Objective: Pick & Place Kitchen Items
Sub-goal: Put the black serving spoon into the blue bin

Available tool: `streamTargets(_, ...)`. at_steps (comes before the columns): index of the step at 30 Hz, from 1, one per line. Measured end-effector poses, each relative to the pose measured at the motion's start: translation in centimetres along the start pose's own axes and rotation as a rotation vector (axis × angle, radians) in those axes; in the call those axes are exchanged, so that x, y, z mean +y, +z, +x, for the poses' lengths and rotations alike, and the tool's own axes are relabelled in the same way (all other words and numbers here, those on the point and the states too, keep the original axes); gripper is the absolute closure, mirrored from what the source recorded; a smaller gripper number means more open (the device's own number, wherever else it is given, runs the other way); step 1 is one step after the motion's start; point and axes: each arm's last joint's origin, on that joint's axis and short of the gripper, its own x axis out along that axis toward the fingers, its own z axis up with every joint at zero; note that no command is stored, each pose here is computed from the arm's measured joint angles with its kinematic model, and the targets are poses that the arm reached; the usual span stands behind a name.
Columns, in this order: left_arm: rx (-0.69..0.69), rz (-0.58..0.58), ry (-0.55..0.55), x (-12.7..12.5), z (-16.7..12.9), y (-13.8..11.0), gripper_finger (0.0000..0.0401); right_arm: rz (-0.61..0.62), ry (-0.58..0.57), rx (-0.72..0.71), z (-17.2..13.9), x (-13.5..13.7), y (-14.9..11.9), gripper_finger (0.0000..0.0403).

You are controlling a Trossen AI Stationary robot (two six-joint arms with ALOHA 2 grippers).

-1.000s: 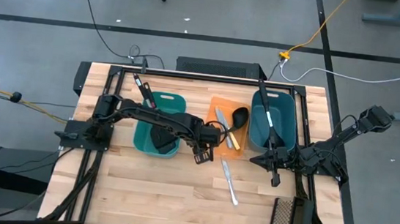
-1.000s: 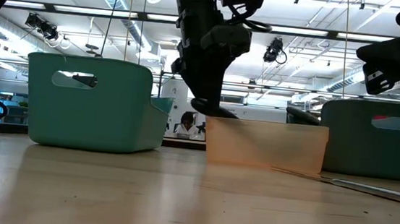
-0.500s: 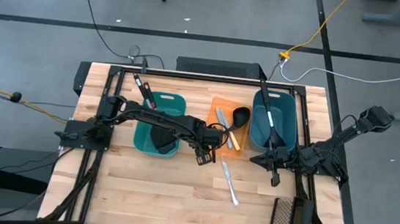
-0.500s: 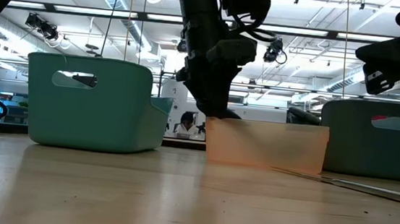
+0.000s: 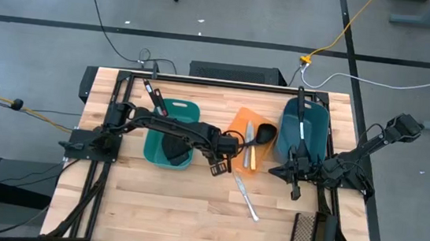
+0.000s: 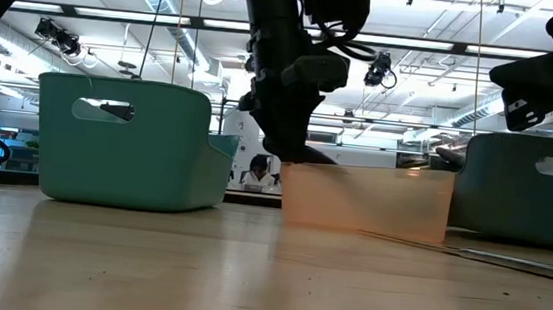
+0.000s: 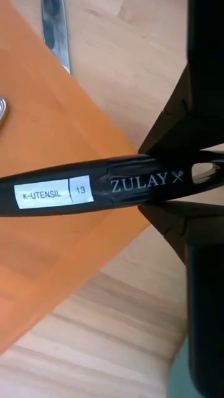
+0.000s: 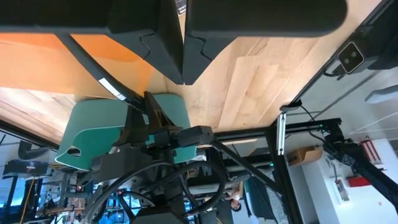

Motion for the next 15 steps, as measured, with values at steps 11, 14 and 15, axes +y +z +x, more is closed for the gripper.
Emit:
streamTargets(11,-0.032,-0.011,0.031,0.3,-1.7,0.6,0.0298,0.001,0.000,-0.002,0.0,0.0,0.0,0.0394)
streamTargets(14,-0.044,-0.020,0.035,0.3,-2.0,0.6,0.0298,0.001,0.000,-0.002,0.0,0.0,0.0,0.0394)
streamTargets(15,-0.039,-0.021,0.037,0.3,-2.0,0.6,0.0298,0.002,0.000,-0.002,0.0,0.0,0.0,0.0394)
